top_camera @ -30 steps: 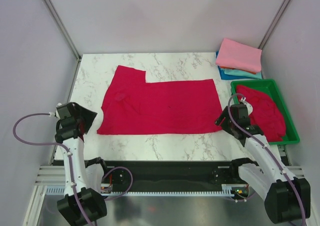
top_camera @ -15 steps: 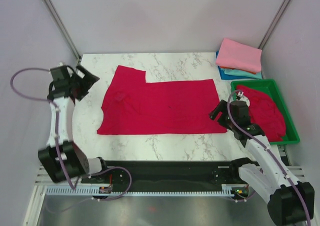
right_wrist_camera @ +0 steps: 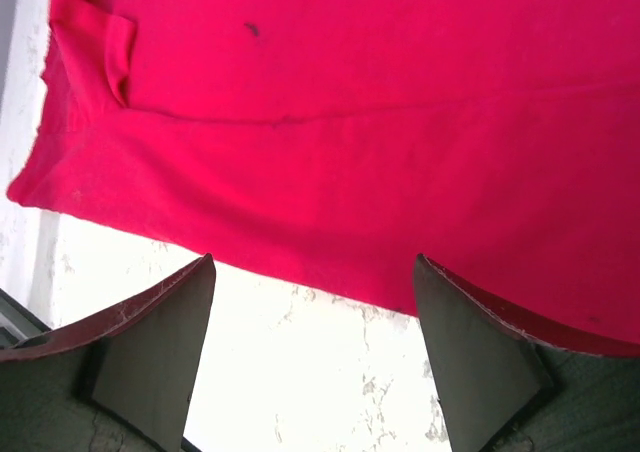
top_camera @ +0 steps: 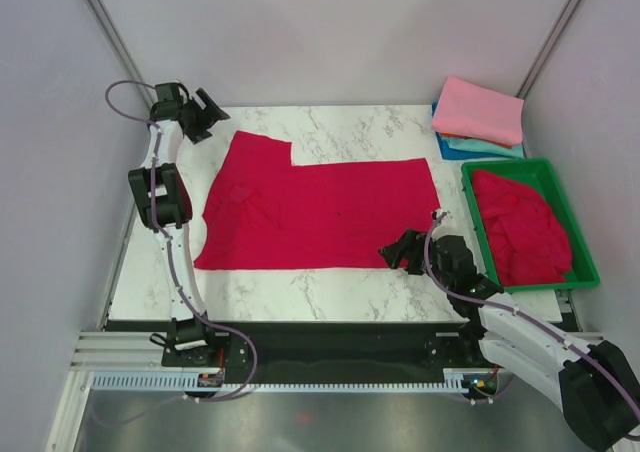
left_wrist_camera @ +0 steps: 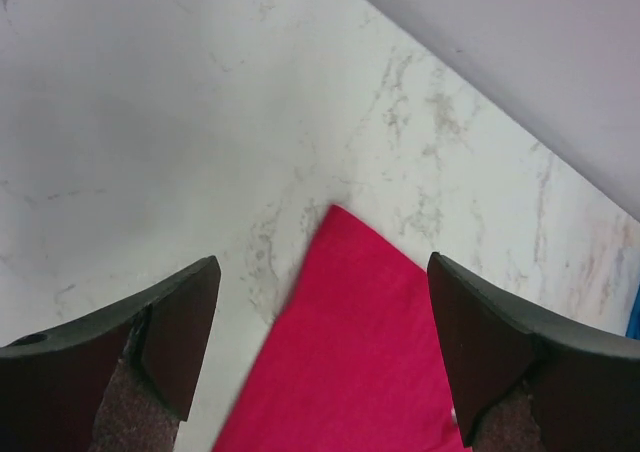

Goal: Fold and stack the t-shirts

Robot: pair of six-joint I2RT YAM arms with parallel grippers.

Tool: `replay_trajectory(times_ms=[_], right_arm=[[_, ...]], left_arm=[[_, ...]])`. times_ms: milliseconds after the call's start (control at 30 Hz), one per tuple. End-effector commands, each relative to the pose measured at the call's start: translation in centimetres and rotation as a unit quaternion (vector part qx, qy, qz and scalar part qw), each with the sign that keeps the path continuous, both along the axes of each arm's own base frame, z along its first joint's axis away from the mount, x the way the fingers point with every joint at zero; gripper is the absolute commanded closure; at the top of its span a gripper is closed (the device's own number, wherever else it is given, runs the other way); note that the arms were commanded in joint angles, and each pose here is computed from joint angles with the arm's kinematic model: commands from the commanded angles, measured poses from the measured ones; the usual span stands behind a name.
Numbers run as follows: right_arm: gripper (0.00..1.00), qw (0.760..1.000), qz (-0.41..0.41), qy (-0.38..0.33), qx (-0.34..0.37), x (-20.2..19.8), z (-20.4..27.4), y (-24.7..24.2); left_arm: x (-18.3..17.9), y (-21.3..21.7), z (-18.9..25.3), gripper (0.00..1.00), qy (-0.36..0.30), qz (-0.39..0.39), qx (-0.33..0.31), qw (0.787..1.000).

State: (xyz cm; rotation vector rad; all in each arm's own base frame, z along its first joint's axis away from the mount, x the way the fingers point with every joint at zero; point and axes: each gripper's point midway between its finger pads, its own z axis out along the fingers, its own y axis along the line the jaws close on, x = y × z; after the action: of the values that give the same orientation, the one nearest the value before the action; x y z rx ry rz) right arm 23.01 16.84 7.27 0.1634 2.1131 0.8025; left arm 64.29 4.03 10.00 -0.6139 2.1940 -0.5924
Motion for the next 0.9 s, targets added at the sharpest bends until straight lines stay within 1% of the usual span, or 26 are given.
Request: replay_trajectory(times_ms=[0,33,67,133,300,400,433,500,567,633,733,767,867], right_arm=[[0.12,0.996,-0.001,-0.076,0.046,1.6,3.8,1.0],[0.12,0.996,-0.001,-0.074,0.044,1.6,3.7,1.1],[0.12,0.997,0.0,-0.071,0.043,1.7,3.6,1.1],[0.12,0.997,0.001,-0.06,0.039,1.9,3.2,1.3],[0.12,0.998,0.006,-0.051,0.036,2.1,2.9,1.7],[0.12,0.998,0.005,-0.053,0.039,2.0,2.9,1.6],[0.11,0.998,0.005,-0.053,0.039,2.0,2.9,1.6],[0.11,0.998,0.004,-0.056,0.041,1.9,3.0,1.5],[0.11,0.998,0.003,-0.057,0.041,1.8,3.0,1.4],[0.11,0.997,0.002,-0.058,0.043,1.8,3.1,1.4],[0.11,0.998,0.002,-0.057,0.041,1.8,3.0,1.4],[0.11,0.998,0.001,-0.055,0.042,1.8,3.0,1.4],[0.11,0.998,0.002,-0.055,0.041,1.9,3.0,1.4]], left_arm=[[1.8,-0.3,0.0,0.08,-0.03,-0.027,-0.009,0.999],[2.4,-0.4,-0.1,0.08,-0.041,-0.028,-0.011,0.999],[2.5,-0.7,-1.1,0.08,-0.036,-0.027,-0.017,0.999],[3.0,-1.0,-1.8,0.08,-0.037,-0.022,-0.007,0.999],[3.1,-4.1,-3.8,0.08,-0.02,-0.032,-0.027,0.999],[3.1,-5.8,-4.7,0.11,-0.012,-0.039,-0.027,0.999],[3.0,-6.2,-5.2,0.12,-0.007,-0.037,-0.015,0.999],[2.7,-6.2,-5.7,0.18,0.003,-0.027,0.003,1.0],[2.4,-6.1,-6.7,0.21,0.016,-0.016,0.025,0.999],[2.1,-6.1,-7.8,0.23,0.03,-0.012,0.031,0.999],[2.1,-6.2,-7.8,0.31,0.031,-0.013,0.029,0.999],[2.1,-6.1,-7.8,0.38,0.03,-0.012,0.032,0.999],[2.2,-6.0,-7.7,0.54,0.028,-0.01,0.033,0.999]])
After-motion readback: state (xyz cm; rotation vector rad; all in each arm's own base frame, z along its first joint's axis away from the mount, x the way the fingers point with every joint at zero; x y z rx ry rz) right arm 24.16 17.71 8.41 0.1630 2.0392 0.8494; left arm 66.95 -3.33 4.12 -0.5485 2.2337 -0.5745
